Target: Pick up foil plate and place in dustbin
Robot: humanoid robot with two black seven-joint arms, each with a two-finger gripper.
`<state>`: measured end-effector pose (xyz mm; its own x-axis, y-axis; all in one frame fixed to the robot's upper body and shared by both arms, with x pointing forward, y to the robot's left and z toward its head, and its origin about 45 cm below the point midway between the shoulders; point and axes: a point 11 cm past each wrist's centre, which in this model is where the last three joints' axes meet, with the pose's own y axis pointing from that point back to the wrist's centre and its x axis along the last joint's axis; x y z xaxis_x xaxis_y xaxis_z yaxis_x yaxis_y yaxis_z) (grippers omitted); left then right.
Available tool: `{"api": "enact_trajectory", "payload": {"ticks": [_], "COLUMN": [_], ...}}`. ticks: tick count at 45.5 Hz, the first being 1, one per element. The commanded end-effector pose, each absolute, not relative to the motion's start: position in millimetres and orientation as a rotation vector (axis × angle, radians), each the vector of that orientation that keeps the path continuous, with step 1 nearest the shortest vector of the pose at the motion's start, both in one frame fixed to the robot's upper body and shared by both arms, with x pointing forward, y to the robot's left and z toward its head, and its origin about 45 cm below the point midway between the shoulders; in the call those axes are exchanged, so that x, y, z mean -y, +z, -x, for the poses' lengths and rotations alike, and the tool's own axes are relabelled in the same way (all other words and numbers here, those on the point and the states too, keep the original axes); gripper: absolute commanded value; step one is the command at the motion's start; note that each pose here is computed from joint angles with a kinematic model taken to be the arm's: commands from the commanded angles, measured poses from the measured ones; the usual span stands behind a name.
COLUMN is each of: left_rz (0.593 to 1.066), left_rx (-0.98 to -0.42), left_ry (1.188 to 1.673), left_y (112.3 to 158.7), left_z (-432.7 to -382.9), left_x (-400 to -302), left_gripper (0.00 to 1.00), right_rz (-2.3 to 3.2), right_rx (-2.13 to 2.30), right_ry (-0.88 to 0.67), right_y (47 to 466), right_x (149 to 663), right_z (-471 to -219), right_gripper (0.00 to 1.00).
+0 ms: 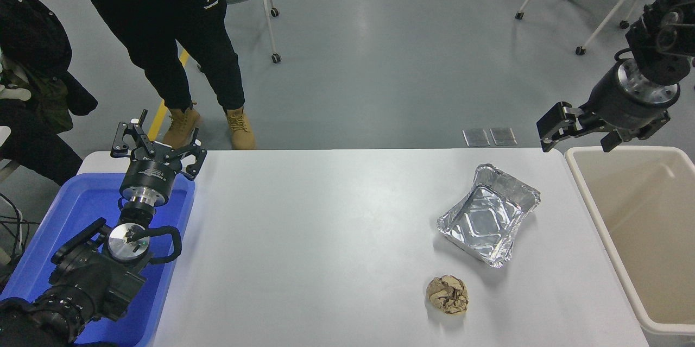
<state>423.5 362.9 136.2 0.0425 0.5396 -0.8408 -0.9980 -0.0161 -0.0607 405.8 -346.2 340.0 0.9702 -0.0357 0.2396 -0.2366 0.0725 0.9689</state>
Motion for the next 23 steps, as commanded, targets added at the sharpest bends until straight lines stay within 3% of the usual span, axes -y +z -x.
{"api": "enact_trajectory", "payload": {"ticks": [1,23], "left_rz": [0.829,0.828], "left_rx": [-0.728,-0.729], "left_ry": [1.41,1.411], "left_y": [136.7,136.0], "left_z": [-423.8,-423.3], "left_x": [-363.0,-363.2], "left_gripper": [0.99,0.99], "right_rz": [-1.518,-1.624], "right_rx": [0.295,0.408], "right_ry": [0.134,0.059], "right_y": [343.8,349.1], "right_x": [355.5,354.5], "right_z": [-413.5,-415.6], "right_gripper": [1.0,1.0]}}
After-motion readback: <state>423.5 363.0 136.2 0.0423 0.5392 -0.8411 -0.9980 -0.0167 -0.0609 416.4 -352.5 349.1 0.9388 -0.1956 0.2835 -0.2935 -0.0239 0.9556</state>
